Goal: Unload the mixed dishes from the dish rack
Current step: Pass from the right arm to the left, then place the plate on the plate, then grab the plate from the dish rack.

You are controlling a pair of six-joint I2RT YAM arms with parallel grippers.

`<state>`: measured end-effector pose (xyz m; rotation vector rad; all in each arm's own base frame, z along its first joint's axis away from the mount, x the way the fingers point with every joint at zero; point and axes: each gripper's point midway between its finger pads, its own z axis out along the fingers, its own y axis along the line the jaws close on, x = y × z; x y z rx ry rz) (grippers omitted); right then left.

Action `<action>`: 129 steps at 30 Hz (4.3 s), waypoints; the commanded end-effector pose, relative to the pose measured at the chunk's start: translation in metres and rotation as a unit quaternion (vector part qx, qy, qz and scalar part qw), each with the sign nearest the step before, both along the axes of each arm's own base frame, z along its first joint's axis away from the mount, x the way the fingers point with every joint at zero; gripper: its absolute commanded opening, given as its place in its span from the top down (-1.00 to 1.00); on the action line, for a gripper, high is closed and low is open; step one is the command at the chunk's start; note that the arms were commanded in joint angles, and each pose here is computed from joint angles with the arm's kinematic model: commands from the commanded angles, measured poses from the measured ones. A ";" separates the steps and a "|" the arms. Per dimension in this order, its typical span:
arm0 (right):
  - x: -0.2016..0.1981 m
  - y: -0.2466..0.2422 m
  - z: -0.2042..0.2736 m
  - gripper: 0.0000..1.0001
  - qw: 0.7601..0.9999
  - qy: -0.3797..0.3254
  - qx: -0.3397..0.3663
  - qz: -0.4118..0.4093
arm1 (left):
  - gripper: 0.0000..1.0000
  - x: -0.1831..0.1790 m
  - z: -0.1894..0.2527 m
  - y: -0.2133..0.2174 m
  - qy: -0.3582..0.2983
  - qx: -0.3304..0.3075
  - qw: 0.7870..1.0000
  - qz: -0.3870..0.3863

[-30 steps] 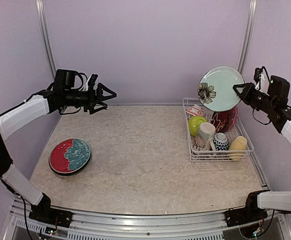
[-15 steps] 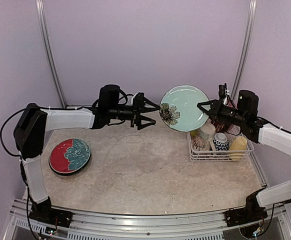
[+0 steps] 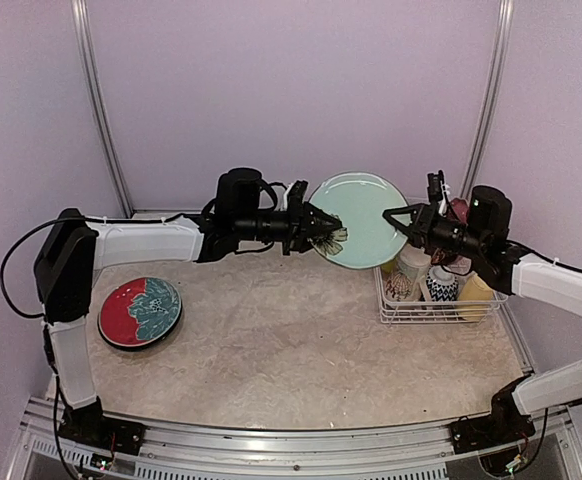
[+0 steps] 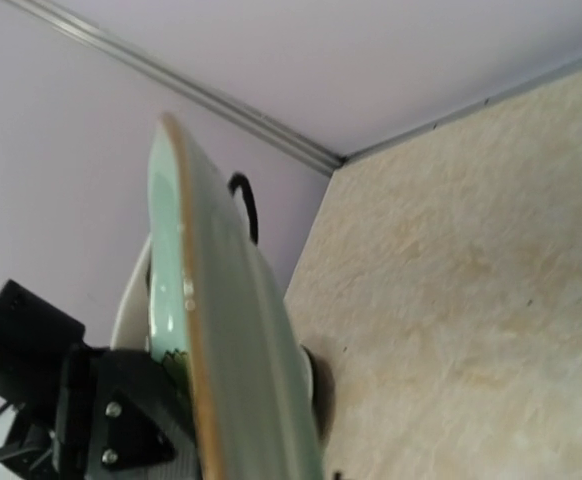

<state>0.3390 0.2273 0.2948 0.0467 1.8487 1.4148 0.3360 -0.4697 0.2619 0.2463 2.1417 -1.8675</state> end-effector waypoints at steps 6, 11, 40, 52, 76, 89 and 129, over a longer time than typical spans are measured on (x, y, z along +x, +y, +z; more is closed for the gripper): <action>-0.025 0.020 0.033 1.00 0.996 -0.064 0.033 0.045 | 1.00 0.007 0.018 0.020 -0.016 0.027 0.995 0.091; -0.019 0.017 0.010 -0.22 0.997 -0.056 -0.041 0.029 | 1.00 -0.002 0.004 0.056 -0.008 0.081 0.988 0.128; -0.032 -0.022 0.040 -0.99 0.972 -0.146 -0.180 -0.035 | 1.00 -0.057 -0.110 0.454 0.203 0.073 0.830 0.514; -0.032 -0.024 0.037 -1.00 0.973 -0.139 -0.177 -0.041 | 1.00 -0.041 -0.153 0.461 0.246 0.098 0.821 0.506; -0.023 -0.019 0.025 -0.99 0.974 -0.135 -0.178 -0.038 | -0.98 -0.104 -0.168 0.492 0.413 0.193 0.666 0.590; -0.016 -0.030 0.028 -1.00 0.963 -0.143 -0.218 -0.064 | -0.98 -0.106 -0.155 0.510 0.444 0.223 0.616 0.611; 0.089 -0.255 -0.052 -0.99 0.830 0.073 -0.429 -0.348 | -0.98 0.046 0.131 0.399 -0.235 0.212 0.829 0.461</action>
